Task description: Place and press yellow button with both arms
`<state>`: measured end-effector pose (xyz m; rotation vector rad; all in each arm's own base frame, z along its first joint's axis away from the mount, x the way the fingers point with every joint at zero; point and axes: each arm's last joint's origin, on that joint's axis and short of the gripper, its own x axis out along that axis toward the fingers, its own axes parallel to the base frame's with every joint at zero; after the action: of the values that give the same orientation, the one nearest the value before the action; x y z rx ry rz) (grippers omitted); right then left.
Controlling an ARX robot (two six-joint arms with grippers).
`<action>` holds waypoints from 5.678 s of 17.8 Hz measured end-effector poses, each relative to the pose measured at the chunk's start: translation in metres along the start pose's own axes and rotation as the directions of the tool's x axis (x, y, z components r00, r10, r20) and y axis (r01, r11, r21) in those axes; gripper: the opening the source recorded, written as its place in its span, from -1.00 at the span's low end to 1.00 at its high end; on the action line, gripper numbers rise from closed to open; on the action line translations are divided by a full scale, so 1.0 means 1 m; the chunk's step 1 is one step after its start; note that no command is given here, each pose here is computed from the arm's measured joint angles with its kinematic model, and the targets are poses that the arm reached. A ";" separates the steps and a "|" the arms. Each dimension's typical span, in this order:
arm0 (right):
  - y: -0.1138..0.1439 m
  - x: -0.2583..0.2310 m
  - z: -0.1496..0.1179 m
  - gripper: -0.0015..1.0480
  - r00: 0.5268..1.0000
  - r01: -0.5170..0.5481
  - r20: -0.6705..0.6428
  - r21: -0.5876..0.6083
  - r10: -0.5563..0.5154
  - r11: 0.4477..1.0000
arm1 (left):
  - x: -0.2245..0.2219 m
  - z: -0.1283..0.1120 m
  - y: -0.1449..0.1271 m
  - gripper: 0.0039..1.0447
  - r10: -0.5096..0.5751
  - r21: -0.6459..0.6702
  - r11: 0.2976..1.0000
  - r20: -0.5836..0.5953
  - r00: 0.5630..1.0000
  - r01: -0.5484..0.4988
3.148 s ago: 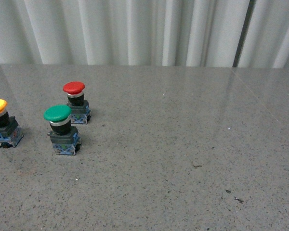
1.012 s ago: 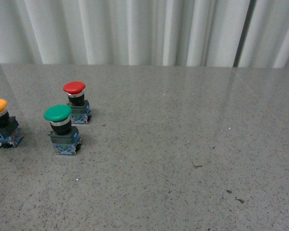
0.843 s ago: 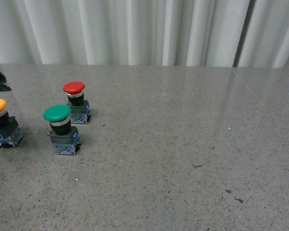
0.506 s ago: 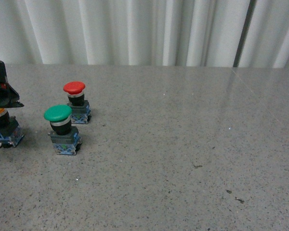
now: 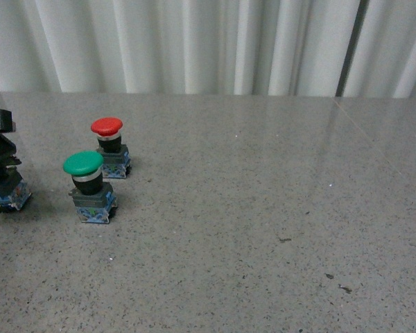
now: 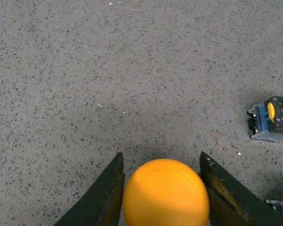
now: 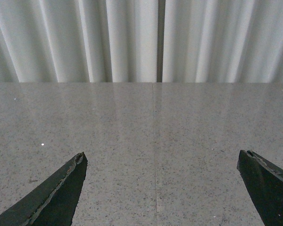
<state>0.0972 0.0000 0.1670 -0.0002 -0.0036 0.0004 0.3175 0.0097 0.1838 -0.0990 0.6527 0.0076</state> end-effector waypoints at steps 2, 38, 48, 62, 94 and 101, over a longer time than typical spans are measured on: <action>0.000 0.000 0.000 0.87 1.000 0.000 0.000 0.000 0.000 1.000 | -0.012 0.004 -0.003 -0.26 0.011 0.015 1.000 0.016 1.000 -0.011; 0.000 0.000 0.000 0.87 1.000 0.000 0.000 0.000 0.000 1.000 | 0.001 -0.027 -0.236 -0.28 -0.153 0.119 0.981 0.008 0.988 0.151; 0.000 0.000 0.000 0.87 1.000 0.000 0.000 0.000 0.000 1.000 | 0.000 -0.028 -0.239 -0.28 -0.204 0.158 0.966 -0.007 0.979 0.203; 0.000 0.000 0.000 0.87 1.000 0.000 0.000 0.000 0.000 1.000 | -0.001 -0.029 -0.236 0.88 -0.268 0.167 0.959 0.282 0.921 0.228; 0.000 0.000 0.000 0.87 1.000 0.000 0.000 0.000 0.000 1.000 | -0.153 -0.134 -0.001 -0.97 -0.041 0.084 0.996 0.618 0.785 -0.015; 0.000 0.000 0.000 0.87 1.000 0.000 0.000 0.000 0.000 1.000 | -0.157 -0.137 -0.001 -0.97 -0.041 0.084 0.996 0.616 0.787 -0.014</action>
<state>0.0972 0.0000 0.1670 -0.0002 -0.0040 0.0000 0.1100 -0.0002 0.1708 -0.0143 -0.0132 -0.0012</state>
